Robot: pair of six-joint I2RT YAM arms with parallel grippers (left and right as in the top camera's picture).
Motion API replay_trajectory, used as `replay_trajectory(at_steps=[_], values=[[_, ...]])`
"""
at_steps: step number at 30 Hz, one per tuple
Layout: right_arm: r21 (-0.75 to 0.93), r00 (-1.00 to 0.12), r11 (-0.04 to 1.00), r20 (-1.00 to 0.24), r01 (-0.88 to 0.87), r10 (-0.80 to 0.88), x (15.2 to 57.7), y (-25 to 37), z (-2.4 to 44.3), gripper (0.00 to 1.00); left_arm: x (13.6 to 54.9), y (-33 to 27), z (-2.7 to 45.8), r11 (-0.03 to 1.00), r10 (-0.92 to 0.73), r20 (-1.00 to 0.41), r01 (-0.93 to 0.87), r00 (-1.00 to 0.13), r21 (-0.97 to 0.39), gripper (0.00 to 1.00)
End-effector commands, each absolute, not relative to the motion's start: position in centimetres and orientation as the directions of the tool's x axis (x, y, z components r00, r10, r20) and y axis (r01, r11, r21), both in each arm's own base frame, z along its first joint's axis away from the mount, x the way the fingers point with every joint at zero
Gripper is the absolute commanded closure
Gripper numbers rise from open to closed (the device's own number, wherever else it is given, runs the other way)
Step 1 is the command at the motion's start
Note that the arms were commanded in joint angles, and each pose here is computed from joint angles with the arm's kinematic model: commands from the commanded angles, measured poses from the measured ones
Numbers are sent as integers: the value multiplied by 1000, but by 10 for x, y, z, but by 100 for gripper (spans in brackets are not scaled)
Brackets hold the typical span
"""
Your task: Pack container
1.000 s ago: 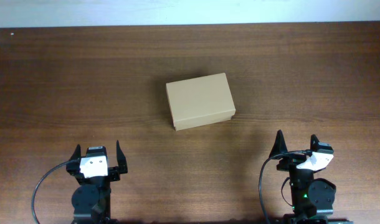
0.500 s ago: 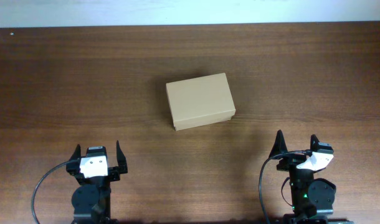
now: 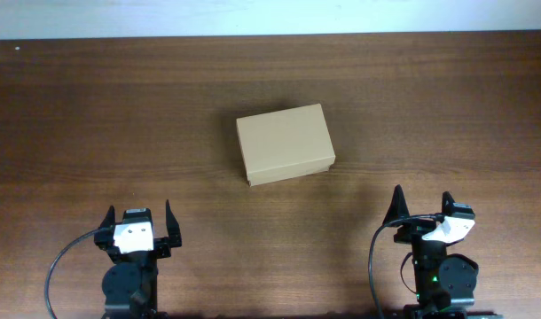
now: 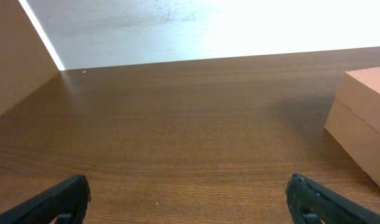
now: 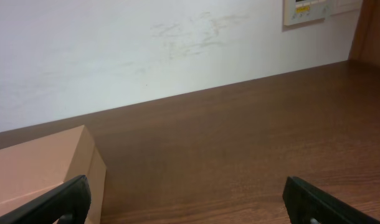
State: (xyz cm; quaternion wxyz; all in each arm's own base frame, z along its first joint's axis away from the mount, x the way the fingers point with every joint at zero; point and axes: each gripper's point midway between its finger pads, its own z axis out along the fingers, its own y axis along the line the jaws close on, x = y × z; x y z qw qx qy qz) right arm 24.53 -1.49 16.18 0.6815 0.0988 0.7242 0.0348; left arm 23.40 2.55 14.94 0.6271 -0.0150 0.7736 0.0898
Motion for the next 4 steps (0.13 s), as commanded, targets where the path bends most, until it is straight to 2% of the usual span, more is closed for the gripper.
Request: replay_trajectory(at_steps=[1,4], values=[[191,-54,976,-979,103,197,246,-16,157,1,234,24,148,986,80,-976,-129,-205,108,1],[191,-54,976,-979,103,197,246,-16,157,1,234,24,148,986,80,-976,-129,-205,108,1]])
